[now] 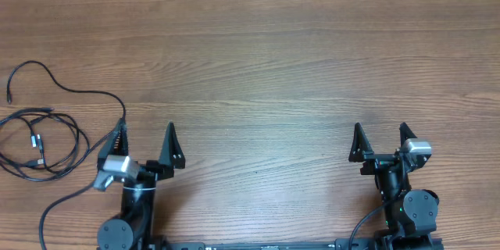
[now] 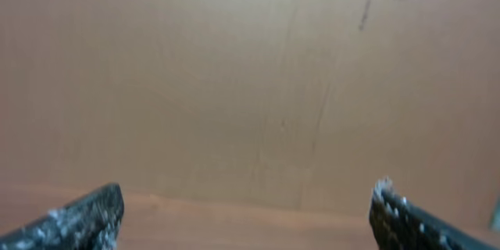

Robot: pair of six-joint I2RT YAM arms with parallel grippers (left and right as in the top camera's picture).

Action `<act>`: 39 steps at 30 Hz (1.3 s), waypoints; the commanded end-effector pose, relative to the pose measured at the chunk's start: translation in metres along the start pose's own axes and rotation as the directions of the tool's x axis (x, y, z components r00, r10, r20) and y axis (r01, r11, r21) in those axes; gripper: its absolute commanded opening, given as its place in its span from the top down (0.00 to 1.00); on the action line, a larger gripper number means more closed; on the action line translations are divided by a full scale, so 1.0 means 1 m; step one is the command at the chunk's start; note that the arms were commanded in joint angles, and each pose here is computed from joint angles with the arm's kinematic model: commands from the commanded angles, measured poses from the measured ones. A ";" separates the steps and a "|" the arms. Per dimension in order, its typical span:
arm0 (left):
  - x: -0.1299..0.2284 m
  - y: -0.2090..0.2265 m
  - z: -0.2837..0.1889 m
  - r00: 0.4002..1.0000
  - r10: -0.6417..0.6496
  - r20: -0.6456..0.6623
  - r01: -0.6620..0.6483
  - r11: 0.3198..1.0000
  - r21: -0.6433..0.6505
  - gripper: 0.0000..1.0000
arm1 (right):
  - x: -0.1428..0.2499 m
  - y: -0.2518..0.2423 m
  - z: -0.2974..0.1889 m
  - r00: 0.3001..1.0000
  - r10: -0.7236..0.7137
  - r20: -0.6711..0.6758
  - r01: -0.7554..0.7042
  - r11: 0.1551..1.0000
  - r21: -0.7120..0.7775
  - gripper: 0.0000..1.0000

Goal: Untangle cables

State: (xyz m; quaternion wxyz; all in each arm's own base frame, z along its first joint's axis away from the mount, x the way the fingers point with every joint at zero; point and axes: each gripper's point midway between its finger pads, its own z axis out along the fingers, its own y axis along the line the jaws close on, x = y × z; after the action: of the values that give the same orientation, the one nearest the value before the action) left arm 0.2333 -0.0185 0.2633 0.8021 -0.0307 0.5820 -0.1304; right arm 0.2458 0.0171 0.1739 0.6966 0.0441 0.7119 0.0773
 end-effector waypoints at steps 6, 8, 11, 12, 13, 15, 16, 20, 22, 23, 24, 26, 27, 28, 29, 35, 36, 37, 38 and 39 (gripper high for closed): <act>0.003 0.001 -0.002 0.978 0.208 0.025 -0.208 0.978 0.001 0.00 | 0.002 -0.001 0.000 1.000 -0.007 0.002 0.007 1.000 0.003 0.00; 0.006 0.002 -0.002 0.969 0.245 0.010 -0.245 0.969 0.000 0.00 | 0.002 -0.001 0.000 1.000 -0.007 0.002 0.007 1.000 0.003 0.00; 0.020 0.006 -0.004 0.962 0.269 -0.047 -0.270 0.963 -0.004 0.00 | 0.002 -0.001 0.000 1.000 -0.007 0.002 0.007 1.000 0.003 0.00; 0.024 0.007 -0.004 0.962 0.267 -0.064 -0.268 0.963 -0.006 0.00 | 0.002 -0.001 0.000 1.000 -0.007 0.002 0.007 1.000 0.003 0.00; 0.028 0.009 -0.004 0.961 0.264 -0.083 -0.266 0.964 -0.007 0.01 | 0.002 -0.001 0.000 1.000 -0.007 0.002 0.007 1.000 0.003 0.00; 0.037 0.010 -0.005 0.958 0.259 -0.118 -0.262 0.965 -0.003 0.00 | 0.002 -0.001 0.000 1.000 -0.007 0.002 0.007 1.000 0.003 0.00; 0.041 0.010 -0.006 0.957 0.257 -0.135 -0.259 0.966 0.000 0.00 | 0.002 -0.001 0.000 1.000 -0.007 0.002 0.007 1.000 0.003 0.00; 0.053 0.013 -0.008 0.951 0.248 -0.186 -0.254 0.967 -0.009 0.00 | 0.002 -0.001 0.000 1.000 -0.007 0.002 0.007 1.000 0.003 0.00; 0.058 0.016 -0.009 0.947 0.245 -0.207 -0.255 0.967 -0.021 0.01 | 0.002 -0.001 0.000 1.000 -0.007 0.002 0.007 1.000 0.003 0.00; 0.060 0.017 -0.009 0.945 0.244 -0.218 -0.255 0.967 -0.025 0.00 | 0.002 -0.001 0.000 1.000 -0.007 0.002 0.007 1.000 0.003 0.00; 0.063 0.018 -0.010 0.942 0.242 -0.231 -0.254 0.967 -0.024 0.01 | 0.002 -0.001 0.000 1.000 -0.007 0.002 0.007 1.000 0.003 0.00; 0.080 0.021 -0.015 0.931 0.209 -0.300 -0.228 0.973 -0.029 0.00 | 0.002 -0.001 0.000 1.000 -0.007 0.002 0.007 1.000 0.003 0.00; 0.091 0.024 -0.019 0.921 0.185 -0.344 -0.209 0.977 -0.035 0.00 | 0.002 -0.001 0.000 1.000 -0.007 0.002 0.007 1.000 0.003 0.00; 0.100 0.025 -0.022 0.910 0.166 -0.380 -0.196 0.980 -0.040 0.01 | 0.002 -0.001 0.000 1.000 -0.007 0.002 0.007 1.000 0.003 0.00; 0.102 0.026 -0.023 0.910 0.143 -0.389 -0.175 0.983 -0.049 0.00 | 0.002 -0.001 0.000 1.000 -0.007 0.002 0.007 1.000 0.003 0.00; 0.102 0.025 -0.023 0.913 0.132 -0.387 -0.164 0.985 -0.048 0.00 | 0.002 -0.001 0.000 1.000 -0.007 0.002 0.007 1.000 0.003 0.00; 0.102 0.025 -0.023 0.913 0.133 -0.386 -0.164 0.985 -0.049 0.00 | 0.002 -0.001 0.000 1.000 -0.007 0.002 0.007 1.000 0.003 0.00; 0.102 0.025 -0.023 0.913 0.132 -0.387 -0.164 0.985 -0.048 0.00 | 0.002 -0.001 0.000 1.000 -0.007 0.002 0.007 1.000 0.003 0.00; 0.102 0.025 -0.023 0.913 0.132 -0.387 -0.164 0.985 -0.048 0.00 | 0.002 -0.001 0.000 1.000 -0.007 0.002 0.007 1.000 0.003 0.00; 0.102 0.025 -0.023 0.913 0.133 -0.386 -0.164 0.985 -0.048 0.00 | 0.002 -0.001 0.000 1.000 -0.007 0.002 0.007 1.000 0.003 0.00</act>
State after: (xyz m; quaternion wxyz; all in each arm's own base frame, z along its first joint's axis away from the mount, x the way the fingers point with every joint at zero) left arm 0.2458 -0.0165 0.1571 0.6784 0.0140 0.7333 -0.0426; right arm 0.2458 0.0171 0.1739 0.6966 0.0441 0.7119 0.0773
